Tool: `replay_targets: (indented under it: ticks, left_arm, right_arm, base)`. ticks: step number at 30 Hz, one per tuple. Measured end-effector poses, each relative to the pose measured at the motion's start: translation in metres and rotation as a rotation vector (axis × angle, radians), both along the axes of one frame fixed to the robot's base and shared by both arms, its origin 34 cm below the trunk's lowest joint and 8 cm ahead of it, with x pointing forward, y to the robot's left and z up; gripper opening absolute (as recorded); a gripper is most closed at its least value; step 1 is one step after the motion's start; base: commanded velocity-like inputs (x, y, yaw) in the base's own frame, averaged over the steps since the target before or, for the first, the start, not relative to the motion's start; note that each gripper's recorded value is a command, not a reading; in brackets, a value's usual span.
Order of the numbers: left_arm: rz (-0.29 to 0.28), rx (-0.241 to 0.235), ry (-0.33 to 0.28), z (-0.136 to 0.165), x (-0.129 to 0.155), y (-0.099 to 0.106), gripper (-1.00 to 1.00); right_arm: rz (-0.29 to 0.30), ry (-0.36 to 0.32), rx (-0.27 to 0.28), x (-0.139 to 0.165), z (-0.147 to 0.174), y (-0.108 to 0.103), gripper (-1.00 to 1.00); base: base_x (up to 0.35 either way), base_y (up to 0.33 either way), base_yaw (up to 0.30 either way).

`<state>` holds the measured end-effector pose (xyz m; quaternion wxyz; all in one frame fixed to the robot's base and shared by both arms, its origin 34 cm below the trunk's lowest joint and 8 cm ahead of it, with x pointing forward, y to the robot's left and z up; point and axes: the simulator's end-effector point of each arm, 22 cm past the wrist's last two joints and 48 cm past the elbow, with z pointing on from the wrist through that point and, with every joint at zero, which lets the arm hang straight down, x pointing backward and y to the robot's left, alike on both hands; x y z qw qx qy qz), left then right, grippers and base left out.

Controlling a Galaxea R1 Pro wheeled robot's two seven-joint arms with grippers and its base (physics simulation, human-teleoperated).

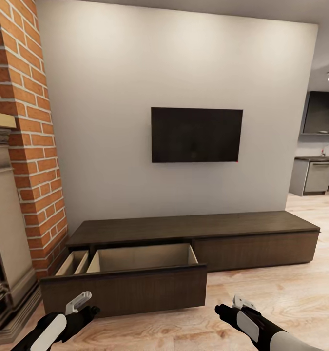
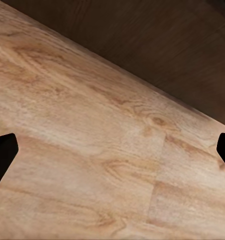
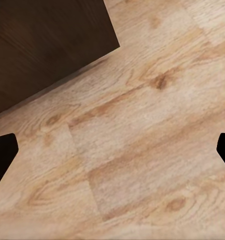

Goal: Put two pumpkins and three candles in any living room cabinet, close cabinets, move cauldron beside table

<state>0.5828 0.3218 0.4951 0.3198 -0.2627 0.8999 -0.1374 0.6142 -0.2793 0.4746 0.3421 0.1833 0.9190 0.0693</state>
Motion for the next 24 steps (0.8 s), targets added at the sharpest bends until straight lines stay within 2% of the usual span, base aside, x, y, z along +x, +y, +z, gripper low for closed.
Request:
replay_targets:
  ticks: [24]
  left_arm:
    - [-0.012, -0.007, 0.057, 0.030, 0.001, -0.002, 1.00]
  right_arm:
    - [0.000, 0.041, -0.002, 0.003, 0.030, -0.001, 1.00]
  base:
    - [0.000, 0.000, 0.000]
